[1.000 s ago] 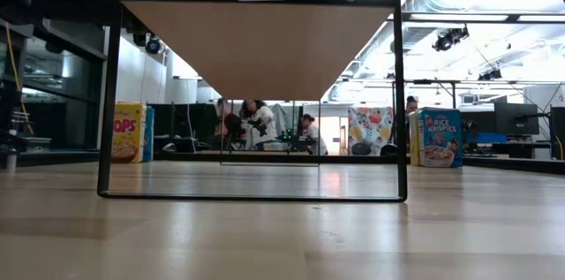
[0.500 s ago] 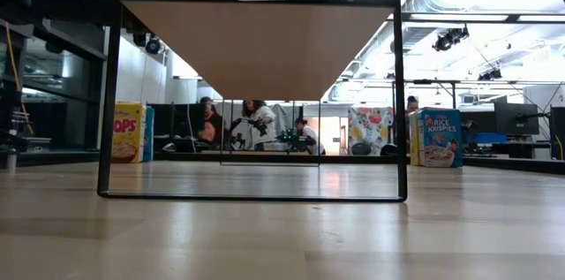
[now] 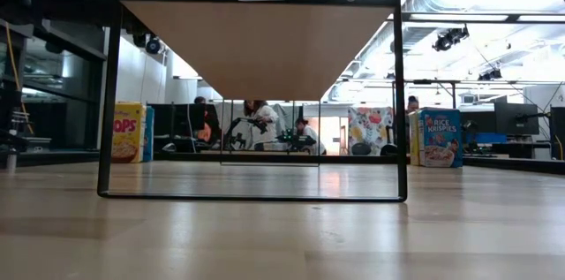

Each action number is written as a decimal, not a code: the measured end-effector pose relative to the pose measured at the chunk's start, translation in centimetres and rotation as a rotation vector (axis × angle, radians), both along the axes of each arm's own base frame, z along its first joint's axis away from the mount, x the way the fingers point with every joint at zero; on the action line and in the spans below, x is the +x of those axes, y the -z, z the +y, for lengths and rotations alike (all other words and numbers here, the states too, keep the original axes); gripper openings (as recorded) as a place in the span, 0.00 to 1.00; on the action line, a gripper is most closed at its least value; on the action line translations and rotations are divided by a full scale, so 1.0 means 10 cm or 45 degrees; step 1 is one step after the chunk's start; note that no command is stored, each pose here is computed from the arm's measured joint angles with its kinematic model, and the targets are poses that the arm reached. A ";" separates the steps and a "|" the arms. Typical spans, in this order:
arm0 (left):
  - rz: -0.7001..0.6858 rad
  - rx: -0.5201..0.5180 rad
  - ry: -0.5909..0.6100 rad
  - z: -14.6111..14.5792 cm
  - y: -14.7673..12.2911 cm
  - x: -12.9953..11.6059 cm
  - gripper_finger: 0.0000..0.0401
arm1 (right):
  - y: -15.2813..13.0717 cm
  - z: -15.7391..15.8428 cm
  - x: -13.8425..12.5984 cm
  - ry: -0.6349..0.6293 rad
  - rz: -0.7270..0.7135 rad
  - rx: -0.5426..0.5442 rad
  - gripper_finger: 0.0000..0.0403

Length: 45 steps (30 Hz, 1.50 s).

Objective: Stack cereal on shelf
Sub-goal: Put the red cereal box and aligned with the red cereal box on the shelf

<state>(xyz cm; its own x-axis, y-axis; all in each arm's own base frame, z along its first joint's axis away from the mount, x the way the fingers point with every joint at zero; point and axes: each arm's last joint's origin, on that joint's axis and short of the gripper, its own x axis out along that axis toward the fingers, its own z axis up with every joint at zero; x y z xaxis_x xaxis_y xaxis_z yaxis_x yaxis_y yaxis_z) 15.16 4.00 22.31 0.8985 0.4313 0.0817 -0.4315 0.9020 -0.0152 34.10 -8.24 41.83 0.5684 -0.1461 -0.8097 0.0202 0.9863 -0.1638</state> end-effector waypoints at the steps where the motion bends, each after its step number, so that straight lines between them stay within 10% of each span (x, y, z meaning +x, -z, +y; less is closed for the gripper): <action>1: 0.000 0.000 0.000 0.00 0.00 0.00 0.00 | 0.02 0.04 -0.03 -0.013 0.053 0.028 0.60; 12: 0.000 0.000 0.000 0.00 0.00 0.00 0.00 | 0.41 0.46 -0.49 -0.029 0.192 0.126 0.03; 27: -0.002 0.001 0.000 0.00 0.00 0.00 0.00 | 1.48 0.49 -0.78 -0.013 -0.700 0.040 0.00; 45: 0.001 0.000 0.000 0.00 0.00 0.00 0.00 | 1.69 0.18 -0.52 0.183 -0.697 -0.067 0.00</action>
<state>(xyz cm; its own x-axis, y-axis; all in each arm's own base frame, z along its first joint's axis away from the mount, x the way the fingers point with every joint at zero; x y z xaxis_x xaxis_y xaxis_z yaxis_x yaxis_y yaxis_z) 15.16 4.00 22.29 0.8985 0.4313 0.0814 -0.4316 0.9020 -0.0148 28.85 -6.46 24.89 0.8746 -0.2853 -0.3921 0.2495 0.9581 -0.1405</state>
